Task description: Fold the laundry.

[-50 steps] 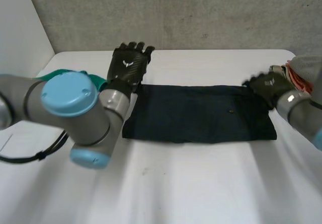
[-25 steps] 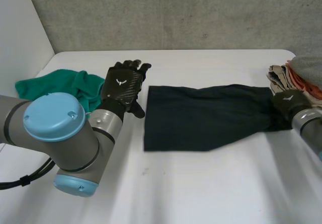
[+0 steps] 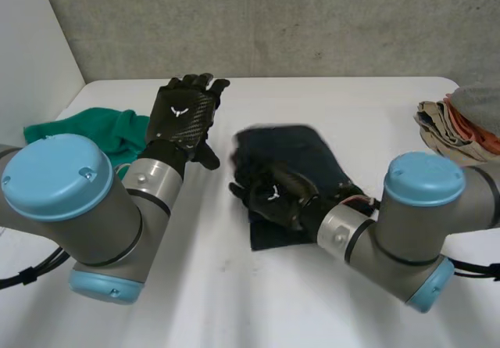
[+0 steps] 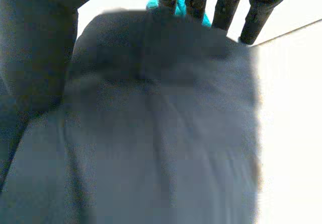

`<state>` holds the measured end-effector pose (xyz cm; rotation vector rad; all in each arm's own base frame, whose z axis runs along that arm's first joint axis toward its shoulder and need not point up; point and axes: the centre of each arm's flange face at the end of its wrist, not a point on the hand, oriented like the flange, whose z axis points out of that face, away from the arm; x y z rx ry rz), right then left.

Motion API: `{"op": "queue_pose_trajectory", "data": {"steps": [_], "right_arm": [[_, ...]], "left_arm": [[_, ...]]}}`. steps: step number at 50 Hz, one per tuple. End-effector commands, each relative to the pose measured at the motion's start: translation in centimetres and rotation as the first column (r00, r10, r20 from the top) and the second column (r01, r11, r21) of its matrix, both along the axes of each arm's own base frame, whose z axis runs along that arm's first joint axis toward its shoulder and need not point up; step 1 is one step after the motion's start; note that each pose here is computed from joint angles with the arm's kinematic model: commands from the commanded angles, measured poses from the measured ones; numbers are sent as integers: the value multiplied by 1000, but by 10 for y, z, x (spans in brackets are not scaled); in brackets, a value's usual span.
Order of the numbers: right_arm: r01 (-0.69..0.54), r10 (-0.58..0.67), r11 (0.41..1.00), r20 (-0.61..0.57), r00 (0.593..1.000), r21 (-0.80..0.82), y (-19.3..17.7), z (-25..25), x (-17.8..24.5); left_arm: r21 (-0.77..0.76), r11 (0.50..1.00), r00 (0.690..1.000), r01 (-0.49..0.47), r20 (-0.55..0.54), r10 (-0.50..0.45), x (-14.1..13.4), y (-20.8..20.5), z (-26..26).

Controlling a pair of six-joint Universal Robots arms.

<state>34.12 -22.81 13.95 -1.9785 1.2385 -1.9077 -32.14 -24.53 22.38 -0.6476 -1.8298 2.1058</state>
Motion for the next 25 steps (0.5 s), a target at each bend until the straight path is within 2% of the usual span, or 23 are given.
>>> {"op": "queue_pose_trajectory", "data": {"steps": [1,2,5,6,9,10,13,15,25], "right_arm": [[135,-141,989,121,983,54,-19,45,-15],[167,-192,976,192,962,138,-24,58,-23],[187,-272,939,290,918,288,-32,72,-31],[184,-323,905,338,884,384,-38,78,-35],[189,-416,841,382,825,507,-48,86,-48],[199,-464,810,396,792,552,-57,95,-58],[235,-516,774,369,773,588,-71,102,-71],[248,-533,752,342,774,611,-76,104,-73],[315,-610,565,129,782,763,-117,76,-64]], "left_arm": [[-55,998,999,6,-36,-8,-9,-6,19],[-61,998,999,10,-41,-12,-11,-6,21],[-88,996,998,28,-58,-33,-21,-5,31],[-92,995,997,33,-61,-38,-23,-5,32],[-101,993,996,59,-67,-66,-38,-5,32],[-99,993,995,70,-65,-77,-41,-3,32],[-75,991,992,110,-48,-114,-57,4,26],[-59,991,991,123,-37,-125,-63,5,24],[84,983,983,164,63,-169,-95,3,-17]]}}
